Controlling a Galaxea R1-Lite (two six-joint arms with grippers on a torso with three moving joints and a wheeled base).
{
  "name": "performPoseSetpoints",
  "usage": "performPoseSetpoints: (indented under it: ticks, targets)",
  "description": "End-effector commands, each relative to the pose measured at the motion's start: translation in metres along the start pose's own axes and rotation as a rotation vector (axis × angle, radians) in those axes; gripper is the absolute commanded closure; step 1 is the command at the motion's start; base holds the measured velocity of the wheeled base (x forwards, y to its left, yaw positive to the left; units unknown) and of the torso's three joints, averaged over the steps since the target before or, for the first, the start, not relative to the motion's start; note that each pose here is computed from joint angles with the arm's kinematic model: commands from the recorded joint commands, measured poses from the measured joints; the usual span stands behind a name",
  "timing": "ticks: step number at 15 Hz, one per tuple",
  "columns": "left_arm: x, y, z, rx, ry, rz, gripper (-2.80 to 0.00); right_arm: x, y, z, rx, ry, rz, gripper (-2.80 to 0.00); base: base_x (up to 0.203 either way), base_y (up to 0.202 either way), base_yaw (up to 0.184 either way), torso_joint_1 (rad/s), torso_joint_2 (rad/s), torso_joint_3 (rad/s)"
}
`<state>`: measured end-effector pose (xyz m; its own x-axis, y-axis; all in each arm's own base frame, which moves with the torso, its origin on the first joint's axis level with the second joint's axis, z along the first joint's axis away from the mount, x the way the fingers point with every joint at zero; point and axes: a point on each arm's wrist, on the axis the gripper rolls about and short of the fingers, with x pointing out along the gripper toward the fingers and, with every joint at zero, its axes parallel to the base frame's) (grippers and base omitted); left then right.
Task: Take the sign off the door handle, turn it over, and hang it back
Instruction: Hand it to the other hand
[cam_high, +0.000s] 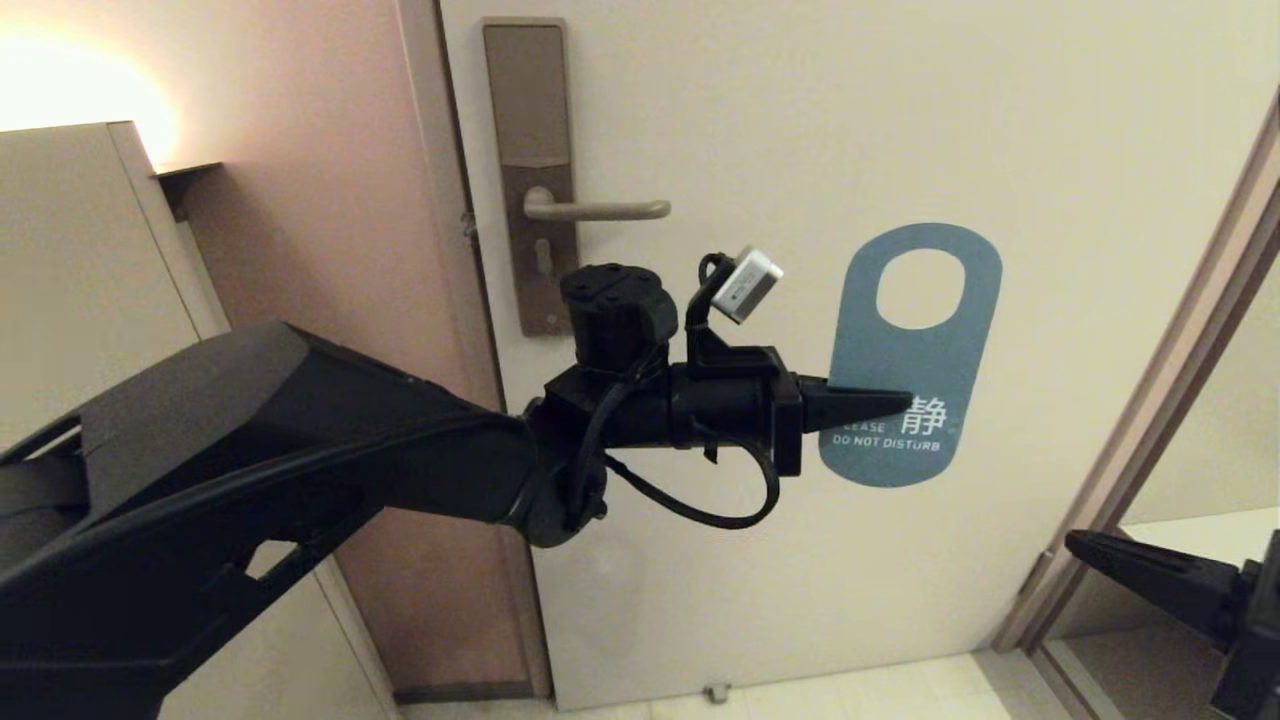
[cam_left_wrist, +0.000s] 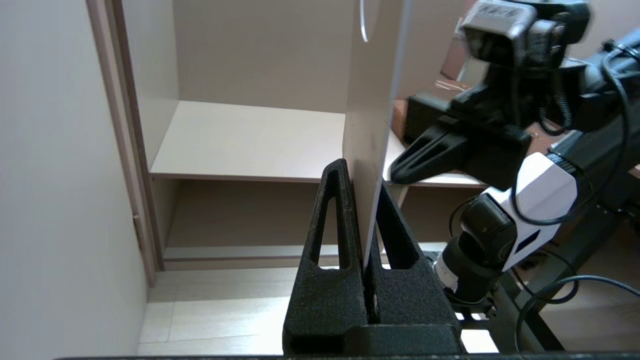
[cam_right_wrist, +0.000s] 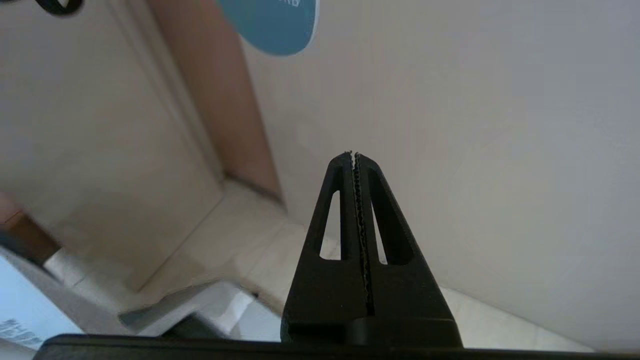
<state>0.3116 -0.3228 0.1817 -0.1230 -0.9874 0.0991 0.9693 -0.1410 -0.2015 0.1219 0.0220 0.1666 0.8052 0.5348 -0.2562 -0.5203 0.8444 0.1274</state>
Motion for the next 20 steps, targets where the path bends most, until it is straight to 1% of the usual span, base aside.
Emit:
performPoseSetpoints:
  ticks: [1, 2, 7, 12, 14, 17, 20]
  targets:
    - [0.003, 0.003, -0.005, -0.004, 0.003, -0.008, 0.00, 0.016, -0.008, -0.004, 0.019, 0.066, 0.022, 0.00, 0.000, 0.000, 0.000, 0.000, 0.00, 0.000]
    - [0.003, 0.004, -0.005, -0.004, 0.003, -0.006, 0.00, 0.018, -0.008, -0.005, 0.012, 0.075, 0.032, -2.80, 0.000, 0.000, 0.000, 0.000, 0.00, 0.000]
    - [0.000, 0.006, -0.005, -0.006, 0.001, 0.005, 0.00, 0.027, -0.013, -0.009, 0.012, 0.123, 0.033, -2.80, 0.000, 0.000, 0.000, 0.000, 0.00, 0.000]
    - [0.002, 0.009, -0.011, -0.017, 0.009, 0.003, 0.00, 0.044, -0.022, 0.001, 0.019, 0.131, 0.044, -2.80, 0.000, 0.000, 0.000, 0.000, 0.00, 0.000]
    - [0.004, 0.010, -0.012, -0.018, 0.009, 0.001, 0.00, 0.053, -0.025, 0.007, 0.022, 0.129, 0.098, -2.80, 0.000, 0.000, 0.000, 0.000, 0.00, 0.000]
    - [0.005, 0.011, -0.012, -0.029, 0.007, -0.002, 0.00, 0.064, -0.029, 0.013, -0.001, 0.128, 0.188, -2.80, 0.000, 0.000, 0.000, 0.000, 0.00, 0.000]
    - [0.008, 0.009, -0.011, -0.033, 0.004, -0.008, 0.00, 0.071, -0.030, 0.012, -0.017, 0.135, 0.247, -2.80, 0.000, 0.000, 0.000, 0.000, 0.00, 0.000]
